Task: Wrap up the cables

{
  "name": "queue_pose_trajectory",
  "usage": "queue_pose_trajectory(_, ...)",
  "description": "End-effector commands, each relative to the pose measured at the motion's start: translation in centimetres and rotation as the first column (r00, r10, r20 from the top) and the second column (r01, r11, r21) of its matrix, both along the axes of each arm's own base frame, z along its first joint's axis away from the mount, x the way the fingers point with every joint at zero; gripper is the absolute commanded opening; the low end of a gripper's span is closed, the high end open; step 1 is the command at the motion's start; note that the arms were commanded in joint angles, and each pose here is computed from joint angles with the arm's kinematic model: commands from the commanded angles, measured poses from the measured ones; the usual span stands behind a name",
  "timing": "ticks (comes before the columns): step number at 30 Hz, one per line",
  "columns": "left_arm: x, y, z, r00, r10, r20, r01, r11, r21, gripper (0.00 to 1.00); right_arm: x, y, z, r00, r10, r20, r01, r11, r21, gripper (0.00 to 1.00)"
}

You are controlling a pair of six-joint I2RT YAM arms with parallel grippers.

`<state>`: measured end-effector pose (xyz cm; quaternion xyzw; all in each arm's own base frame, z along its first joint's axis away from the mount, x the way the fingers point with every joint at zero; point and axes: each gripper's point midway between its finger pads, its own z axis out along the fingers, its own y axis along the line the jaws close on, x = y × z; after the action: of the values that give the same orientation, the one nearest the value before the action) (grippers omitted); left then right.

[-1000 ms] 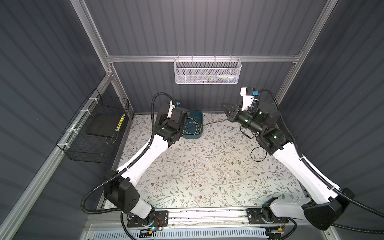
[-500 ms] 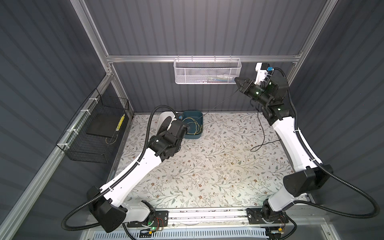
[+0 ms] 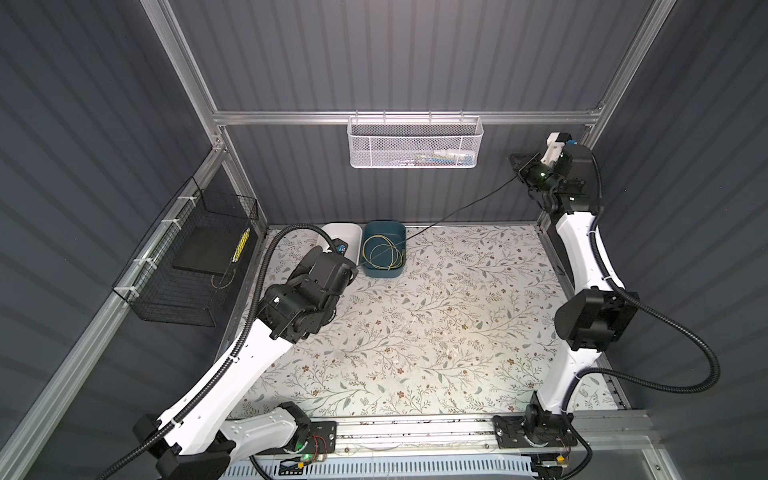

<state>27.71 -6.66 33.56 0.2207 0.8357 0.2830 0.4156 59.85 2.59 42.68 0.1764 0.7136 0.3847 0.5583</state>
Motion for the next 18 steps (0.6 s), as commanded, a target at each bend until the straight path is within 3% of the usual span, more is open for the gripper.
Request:
queue_pose_trajectory(1, -1.6, 0.1, 1.0, 0.995, -0.087, -0.053, 0.086, 0.996, -0.014, 0.00, 1.6, -1.1, -0.6, 1.000, -0.024, -0.015, 0.024, 1.000, -0.014, 0.00)
queue_pose_trajectory(6, -3.0, -2.3, 1.5, 0.964, -0.243, -0.111, 0.227, 0.965, -0.134, 0.00, 3.9, -0.8, -3.6, 0.997, -0.020, -0.069, 0.017, 0.999, -0.035, 0.00)
queue_pose_trajectory(10, -3.6, -5.0, 2.8, 0.926, -0.367, -0.085, 0.335, 0.905, -0.261, 0.00, 5.0, -0.3, -6.8, 0.991, -0.033, -0.126, 0.025, 0.998, -0.061, 0.00)
queue_pose_trajectory(15, -3.9, -8.3, 9.1, 0.874, -0.459, 0.160, 0.479, 0.757, -0.445, 0.00, 4.5, 1.3, -13.1, 0.970, -0.052, -0.237, 0.014, 0.987, -0.161, 0.00)
queue_pose_trajectory(18, -3.4, -9.4, 13.3, 0.848, -0.435, 0.303, 0.530, 0.682, -0.504, 0.00, 2.6, 2.5, -17.1, 0.956, -0.049, -0.290, 0.008, 0.990, -0.142, 0.00)
